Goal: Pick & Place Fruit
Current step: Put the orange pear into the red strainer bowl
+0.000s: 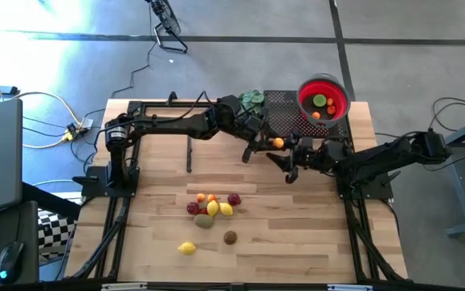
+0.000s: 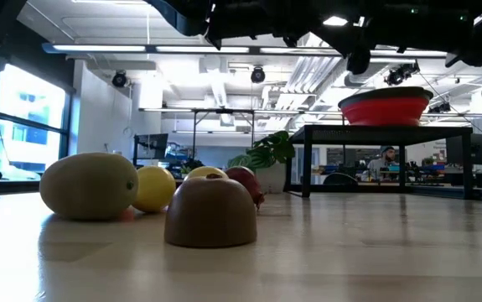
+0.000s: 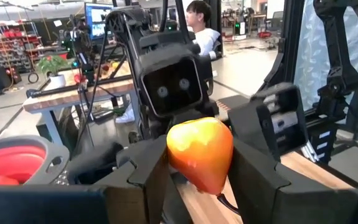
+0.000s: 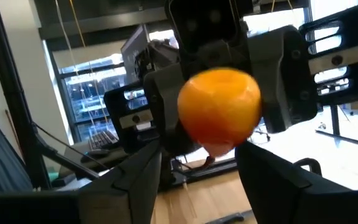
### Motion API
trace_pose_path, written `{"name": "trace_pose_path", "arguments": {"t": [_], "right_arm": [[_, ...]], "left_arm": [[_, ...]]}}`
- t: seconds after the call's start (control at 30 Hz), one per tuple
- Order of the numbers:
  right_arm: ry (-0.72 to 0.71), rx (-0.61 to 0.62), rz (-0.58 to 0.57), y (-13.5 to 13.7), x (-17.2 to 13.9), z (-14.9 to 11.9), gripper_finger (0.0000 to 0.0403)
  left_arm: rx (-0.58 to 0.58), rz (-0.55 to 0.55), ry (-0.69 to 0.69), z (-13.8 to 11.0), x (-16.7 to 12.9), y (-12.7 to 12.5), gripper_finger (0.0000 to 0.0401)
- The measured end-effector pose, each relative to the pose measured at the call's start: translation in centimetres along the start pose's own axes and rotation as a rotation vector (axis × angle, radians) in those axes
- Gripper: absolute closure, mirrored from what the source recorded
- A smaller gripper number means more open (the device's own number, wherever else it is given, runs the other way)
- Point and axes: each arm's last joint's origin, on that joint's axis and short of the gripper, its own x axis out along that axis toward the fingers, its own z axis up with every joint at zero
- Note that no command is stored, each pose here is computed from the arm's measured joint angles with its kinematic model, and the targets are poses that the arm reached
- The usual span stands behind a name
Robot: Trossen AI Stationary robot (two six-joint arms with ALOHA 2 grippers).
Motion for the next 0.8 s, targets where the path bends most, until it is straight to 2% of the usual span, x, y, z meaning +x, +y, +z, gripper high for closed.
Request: {"name": "trace_pose_path", "arguments": {"t": [0.4, 0.8], "right_arm": [[0.03, -0.005, -0.009, -0.06, 0.0, -0.3, 0.0255], [0.042, -0.007, -0.008, -0.08, -0.01, -0.41, 0.0266]], "left_arm": [[-0.02, -0.005, 0.029, -0.33, 0.0, -0.05, 0.0256], [-0.032, 0.01, 0.048, -0.6, -0.4, 0.5, 0.0256]]}}
